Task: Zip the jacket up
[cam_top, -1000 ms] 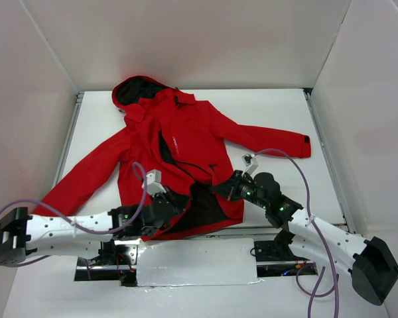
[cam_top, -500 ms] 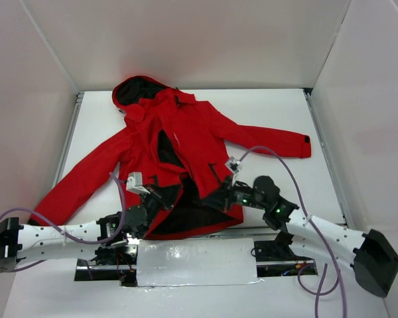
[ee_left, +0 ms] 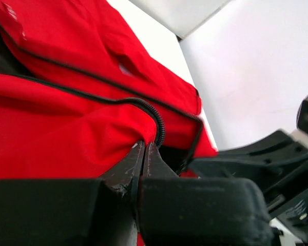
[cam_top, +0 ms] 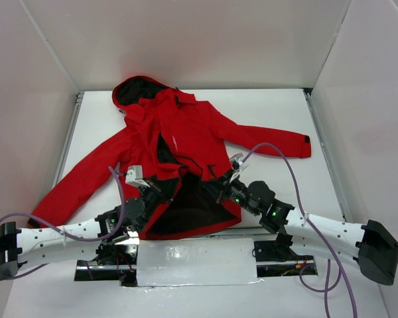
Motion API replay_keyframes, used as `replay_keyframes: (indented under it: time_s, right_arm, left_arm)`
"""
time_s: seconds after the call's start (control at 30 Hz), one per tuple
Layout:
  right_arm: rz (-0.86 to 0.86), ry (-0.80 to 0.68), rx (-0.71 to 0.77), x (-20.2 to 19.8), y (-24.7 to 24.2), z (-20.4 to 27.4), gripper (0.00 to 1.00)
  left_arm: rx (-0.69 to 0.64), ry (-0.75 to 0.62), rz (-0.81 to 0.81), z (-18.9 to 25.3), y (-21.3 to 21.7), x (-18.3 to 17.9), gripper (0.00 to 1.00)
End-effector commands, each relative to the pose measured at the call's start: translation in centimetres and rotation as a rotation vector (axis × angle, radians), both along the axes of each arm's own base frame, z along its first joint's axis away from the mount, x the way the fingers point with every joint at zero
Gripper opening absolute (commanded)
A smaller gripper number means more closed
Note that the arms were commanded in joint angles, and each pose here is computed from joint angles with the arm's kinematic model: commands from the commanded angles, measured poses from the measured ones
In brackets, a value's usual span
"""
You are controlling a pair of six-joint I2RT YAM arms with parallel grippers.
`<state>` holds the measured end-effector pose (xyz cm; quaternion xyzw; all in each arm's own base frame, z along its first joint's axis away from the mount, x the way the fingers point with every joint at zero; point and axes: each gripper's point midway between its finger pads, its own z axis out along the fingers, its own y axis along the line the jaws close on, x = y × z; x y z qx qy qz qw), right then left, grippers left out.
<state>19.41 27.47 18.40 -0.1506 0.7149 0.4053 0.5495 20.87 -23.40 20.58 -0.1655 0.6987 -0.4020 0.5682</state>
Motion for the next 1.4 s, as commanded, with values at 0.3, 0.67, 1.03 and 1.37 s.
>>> replay_keyframes:
  time_s: [0.3, 0.67, 1.03, 1.37]
  right_arm:
    - [0.236, 0.130, 0.417, -4.1, 2.9, 5.4, 0.00]
    - [0.293, 0.123, 0.446, -4.1, 3.1, 6.0, 0.00]
    - [0.325, 0.114, 0.447, -4.0, 2.7, 5.7, 0.00]
    - [0.325, 0.122, 0.445, -3.9, 2.4, 5.4, 0.00]
  left_arm:
    - [-0.173, -0.153, -0.130, 5.3, -1.0, -1.5, 0.00]
    - [-0.195, -0.119, -0.234, 4.3, -2.7, -2.7, 0.00]
    - [-0.189, -0.093, -0.280, 3.0, -3.1, -3.4, 0.00]
    - [-0.199, -0.089, -0.273, 2.9, -2.9, -3.4, 0.00]
